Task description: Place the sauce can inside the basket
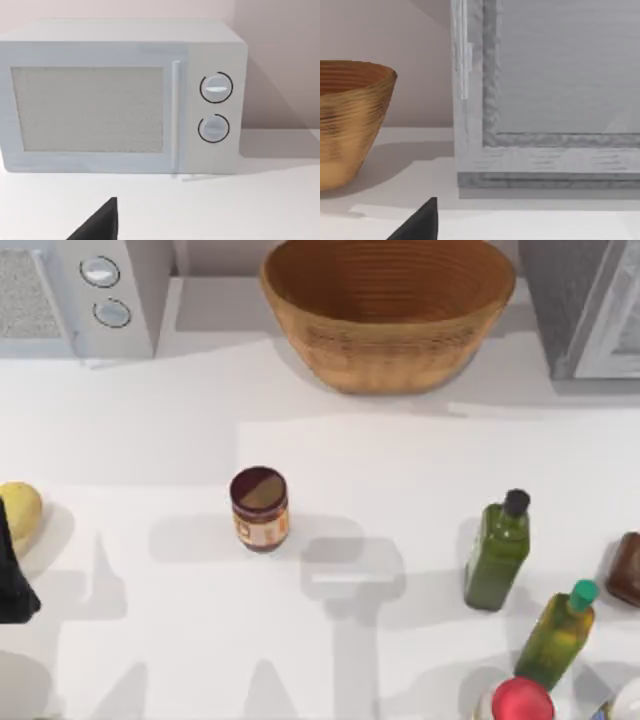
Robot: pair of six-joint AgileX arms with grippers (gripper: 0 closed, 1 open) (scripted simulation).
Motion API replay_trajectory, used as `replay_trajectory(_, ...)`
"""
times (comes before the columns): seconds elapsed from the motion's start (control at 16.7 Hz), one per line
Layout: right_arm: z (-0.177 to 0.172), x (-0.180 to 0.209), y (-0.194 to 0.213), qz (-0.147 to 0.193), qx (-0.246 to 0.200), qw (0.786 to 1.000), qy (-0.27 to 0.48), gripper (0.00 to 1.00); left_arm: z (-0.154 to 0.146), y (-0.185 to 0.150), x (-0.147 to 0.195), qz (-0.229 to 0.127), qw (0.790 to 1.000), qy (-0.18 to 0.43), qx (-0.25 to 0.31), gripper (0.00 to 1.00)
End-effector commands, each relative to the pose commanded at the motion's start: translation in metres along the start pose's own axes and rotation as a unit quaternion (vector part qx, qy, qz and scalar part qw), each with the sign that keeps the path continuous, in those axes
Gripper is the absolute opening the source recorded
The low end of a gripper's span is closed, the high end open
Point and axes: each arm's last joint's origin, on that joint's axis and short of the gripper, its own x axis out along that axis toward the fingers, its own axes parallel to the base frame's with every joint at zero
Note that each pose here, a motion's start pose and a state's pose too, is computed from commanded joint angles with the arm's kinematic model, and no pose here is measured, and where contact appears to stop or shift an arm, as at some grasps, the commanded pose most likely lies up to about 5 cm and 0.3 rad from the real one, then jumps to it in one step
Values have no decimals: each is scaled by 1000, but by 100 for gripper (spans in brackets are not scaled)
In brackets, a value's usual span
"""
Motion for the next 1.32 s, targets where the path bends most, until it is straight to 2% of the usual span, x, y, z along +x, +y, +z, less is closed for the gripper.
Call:
replay_trajectory(0.24, 0, 0, 0, 0, 0, 1000, 0, 100, 3, -1, 1, -11, 1000, 6, 8, 100)
replay_trajectory(0.48, 0, 0, 0, 0, 0, 1000, 0, 100, 17, -4, 10, -76, 995, 43, 53, 100)
replay_trajectory(0.66, 0, 0, 0, 0, 0, 1000, 0, 100, 29, -9, 28, -156, 980, 83, 96, 100)
replay_trajectory(0.84, 0, 0, 0, 0, 0, 1000, 0, 100, 36, -14, 59, -254, 950, 123, 132, 100)
replay_trajectory(1.08, 0, 0, 0, 0, 0, 1000, 0, 100, 25, -20, 112, -392, 894, 154, 153, 100)
replay_trajectory(1.32, 0, 0, 0, 0, 0, 1000, 0, 100, -11, -25, 165, -514, 833, 150, 141, 100)
